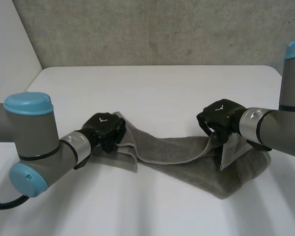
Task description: Fold the towel.
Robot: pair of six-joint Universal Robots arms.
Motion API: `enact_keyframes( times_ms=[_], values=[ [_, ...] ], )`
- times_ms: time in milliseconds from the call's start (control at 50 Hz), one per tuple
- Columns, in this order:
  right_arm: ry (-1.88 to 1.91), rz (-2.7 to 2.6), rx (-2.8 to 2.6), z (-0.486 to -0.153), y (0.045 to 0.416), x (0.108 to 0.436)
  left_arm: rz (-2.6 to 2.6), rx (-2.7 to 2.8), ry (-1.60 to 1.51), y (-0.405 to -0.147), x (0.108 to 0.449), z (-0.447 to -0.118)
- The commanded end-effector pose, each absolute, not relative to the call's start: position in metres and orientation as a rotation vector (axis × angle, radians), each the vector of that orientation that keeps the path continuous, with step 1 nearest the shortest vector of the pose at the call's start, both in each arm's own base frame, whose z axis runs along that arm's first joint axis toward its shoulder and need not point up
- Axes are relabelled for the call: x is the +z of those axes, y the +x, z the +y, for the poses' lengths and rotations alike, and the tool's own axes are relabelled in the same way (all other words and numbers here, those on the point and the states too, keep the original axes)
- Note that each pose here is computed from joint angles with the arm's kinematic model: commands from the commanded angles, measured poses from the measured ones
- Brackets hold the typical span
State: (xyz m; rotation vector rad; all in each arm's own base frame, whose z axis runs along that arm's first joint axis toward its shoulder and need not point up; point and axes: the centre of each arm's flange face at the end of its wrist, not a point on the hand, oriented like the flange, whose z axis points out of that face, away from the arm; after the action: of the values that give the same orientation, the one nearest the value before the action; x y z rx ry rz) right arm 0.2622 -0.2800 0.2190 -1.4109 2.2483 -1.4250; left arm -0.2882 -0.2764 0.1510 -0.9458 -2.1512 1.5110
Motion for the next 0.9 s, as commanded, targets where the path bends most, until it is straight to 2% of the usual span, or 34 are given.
enact_keyframes(
  times_ms=[20,220,400,700,900],
  values=[
    [-1.401,2.247,-1.447,-0.274,0.258,0.213,-2.103,1.545,-0.857,-0.293,0.158,-0.28],
    [-1.233,2.26,-1.486,-0.268,0.253,0.213,-2.076,1.545,-0.796,-0.3,0.148,-0.287],
    [-1.245,2.275,-1.449,-0.263,0.251,0.206,-2.056,1.532,-0.799,-0.314,0.14,-0.293],
    [-1.25,2.282,-1.434,-0.261,0.25,0.201,-1.977,1.555,-0.708,-0.32,0.177,-0.287],
    [-1.252,2.275,-1.444,-0.261,0.251,0.201,-1.961,1.536,-0.729,-0.328,0.186,-0.277]
  ],
)
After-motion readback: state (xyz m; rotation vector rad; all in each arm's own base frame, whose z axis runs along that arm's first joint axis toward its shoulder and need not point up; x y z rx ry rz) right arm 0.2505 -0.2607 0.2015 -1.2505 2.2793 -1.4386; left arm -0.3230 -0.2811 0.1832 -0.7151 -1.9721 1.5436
